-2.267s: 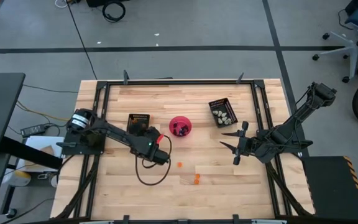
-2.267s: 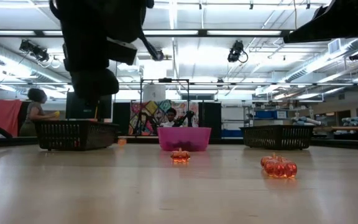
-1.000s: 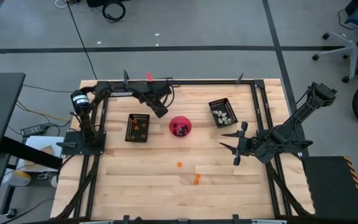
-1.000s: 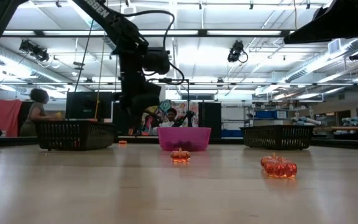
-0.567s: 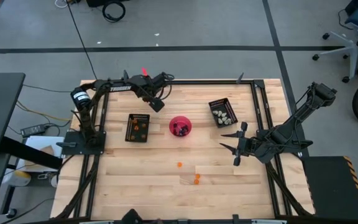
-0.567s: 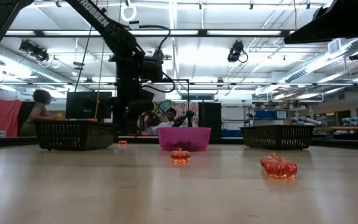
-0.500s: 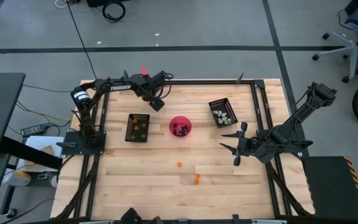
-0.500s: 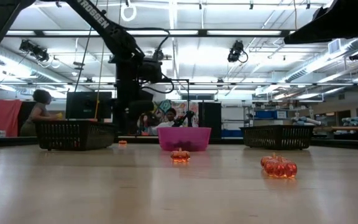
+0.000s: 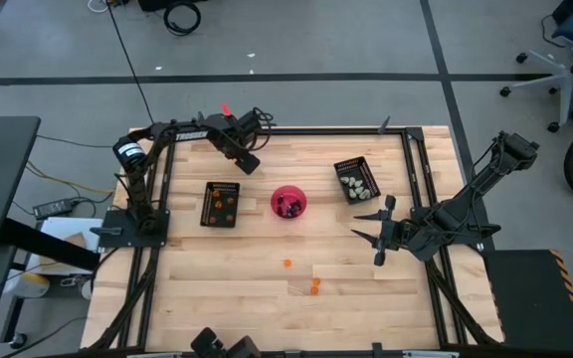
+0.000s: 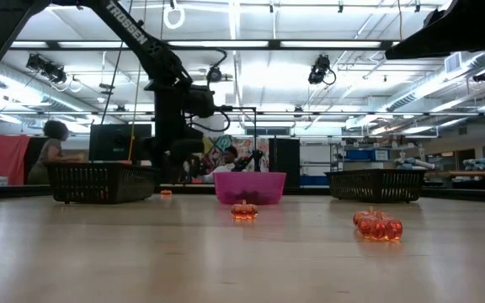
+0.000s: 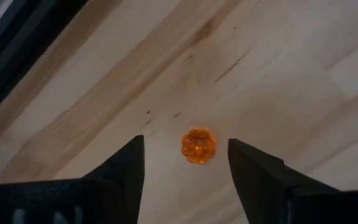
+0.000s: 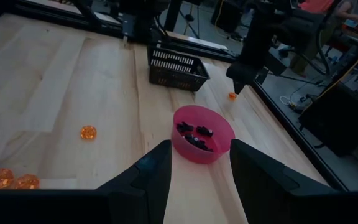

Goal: Sort Halloween decoration
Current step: Put the orange pumpkin toy into the left black bin

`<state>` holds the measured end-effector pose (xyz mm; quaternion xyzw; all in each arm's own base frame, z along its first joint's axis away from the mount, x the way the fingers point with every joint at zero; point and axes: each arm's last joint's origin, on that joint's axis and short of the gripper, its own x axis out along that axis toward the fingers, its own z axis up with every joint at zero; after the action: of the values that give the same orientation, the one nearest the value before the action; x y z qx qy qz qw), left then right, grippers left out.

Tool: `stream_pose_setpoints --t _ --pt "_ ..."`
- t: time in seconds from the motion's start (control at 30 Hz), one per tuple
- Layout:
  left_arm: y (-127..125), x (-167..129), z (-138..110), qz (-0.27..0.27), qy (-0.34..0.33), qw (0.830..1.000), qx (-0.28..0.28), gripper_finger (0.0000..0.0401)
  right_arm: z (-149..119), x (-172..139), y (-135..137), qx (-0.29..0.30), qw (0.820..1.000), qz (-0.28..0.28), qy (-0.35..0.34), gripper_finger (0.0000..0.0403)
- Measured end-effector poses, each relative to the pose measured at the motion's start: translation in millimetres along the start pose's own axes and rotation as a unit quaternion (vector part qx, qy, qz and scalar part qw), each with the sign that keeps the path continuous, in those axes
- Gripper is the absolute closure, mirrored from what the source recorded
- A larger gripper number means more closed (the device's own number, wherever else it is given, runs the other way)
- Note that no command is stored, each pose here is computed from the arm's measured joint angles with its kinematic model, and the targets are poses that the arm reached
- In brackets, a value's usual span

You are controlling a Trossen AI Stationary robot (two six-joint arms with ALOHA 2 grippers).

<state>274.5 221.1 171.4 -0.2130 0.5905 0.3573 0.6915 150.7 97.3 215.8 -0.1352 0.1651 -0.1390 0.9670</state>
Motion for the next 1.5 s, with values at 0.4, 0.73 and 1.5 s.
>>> stream_pose_setpoints --t 0.4,0.73,1.5 --pt "-5 25 -1 0.002 0.037 0.999 0.008 0.0205 0 0 0 0.002 1.000 0.000 -0.001 0.0236" --pt "-9 25 -2 -0.012 0.039 0.999 0.030 0.0269 0 0 0 0.000 1.000 0.000 0.000 0.0236" --pt "-9 23 -3 -0.024 0.052 0.996 0.068 0.0363 0 0 0 0.000 1.000 -0.002 0.000 0.0236"
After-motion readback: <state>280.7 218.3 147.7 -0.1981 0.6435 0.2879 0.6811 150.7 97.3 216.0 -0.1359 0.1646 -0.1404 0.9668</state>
